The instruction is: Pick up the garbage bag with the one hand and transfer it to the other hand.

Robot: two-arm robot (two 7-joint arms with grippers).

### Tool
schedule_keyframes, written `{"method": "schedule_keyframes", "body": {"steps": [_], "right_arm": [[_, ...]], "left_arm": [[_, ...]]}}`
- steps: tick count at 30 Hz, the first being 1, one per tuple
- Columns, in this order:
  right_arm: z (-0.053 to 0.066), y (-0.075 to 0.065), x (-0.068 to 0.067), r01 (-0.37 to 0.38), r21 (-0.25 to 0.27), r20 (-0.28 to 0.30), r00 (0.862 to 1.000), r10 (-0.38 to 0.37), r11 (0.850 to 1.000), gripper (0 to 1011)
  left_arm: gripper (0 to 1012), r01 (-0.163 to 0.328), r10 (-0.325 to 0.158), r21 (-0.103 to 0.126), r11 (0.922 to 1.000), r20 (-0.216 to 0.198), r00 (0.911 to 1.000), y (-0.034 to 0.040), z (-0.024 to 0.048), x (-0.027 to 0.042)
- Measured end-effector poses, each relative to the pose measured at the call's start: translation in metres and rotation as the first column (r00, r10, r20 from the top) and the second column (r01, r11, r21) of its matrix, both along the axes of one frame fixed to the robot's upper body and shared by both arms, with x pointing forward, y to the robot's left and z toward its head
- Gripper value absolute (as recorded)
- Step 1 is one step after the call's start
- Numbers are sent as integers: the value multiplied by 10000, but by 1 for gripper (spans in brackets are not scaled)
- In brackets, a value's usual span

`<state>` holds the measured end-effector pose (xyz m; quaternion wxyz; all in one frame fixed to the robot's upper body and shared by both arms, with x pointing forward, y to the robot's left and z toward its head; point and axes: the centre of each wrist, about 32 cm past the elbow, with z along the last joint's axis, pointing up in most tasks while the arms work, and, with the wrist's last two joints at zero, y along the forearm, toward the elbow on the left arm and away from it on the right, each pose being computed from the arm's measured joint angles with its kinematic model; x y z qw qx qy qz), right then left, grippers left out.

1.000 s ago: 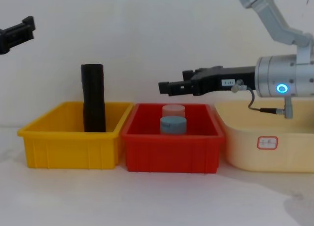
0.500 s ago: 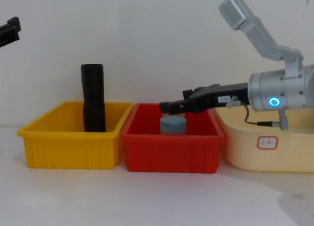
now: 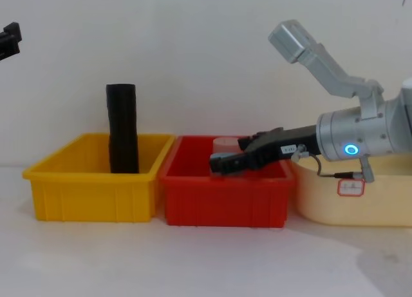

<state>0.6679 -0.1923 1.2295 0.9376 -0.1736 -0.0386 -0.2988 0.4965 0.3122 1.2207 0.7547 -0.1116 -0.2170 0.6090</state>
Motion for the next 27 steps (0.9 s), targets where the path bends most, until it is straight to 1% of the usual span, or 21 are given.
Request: {"method": "schedule_keyframes", "body": {"steps": [7,15,19,21,24,25,26,27], "right_arm": [[-34,2,31,118,-93,-148,9998,-120,9999,1001],[-49,-25,71,352,58,-380,9987,-349,9994,1001],[-54,-41,84,441,160,-510,9978,-433,9989,945],[-54,-46,88,467,199,-553,9974,-456,9987,900],[-53,-55,94,497,280,-633,9969,-478,9984,818],[-50,-60,96,512,322,-662,9966,-490,9982,763],[-50,-63,97,517,338,-675,9965,-493,9981,763],[-49,-67,98,513,366,-704,9963,-486,9980,727]], "left_arm": [[1000,-19,19,7,10000,6,10000,5,-1,-3],[1000,-35,35,12,10000,16,10000,10,0,-6],[1000,-40,40,12,10000,15,10000,11,0,-6],[1000,-42,42,13,10000,14,10000,12,-1,-7],[1000,-44,44,13,10000,12,10000,13,-1,-7],[1000,-45,45,12,10000,12,10000,13,-2,-7],[1000,-45,45,12,10000,10,10000,13,-2,-7],[1000,-45,45,12,10000,11,10000,13,-2,-7]]}}
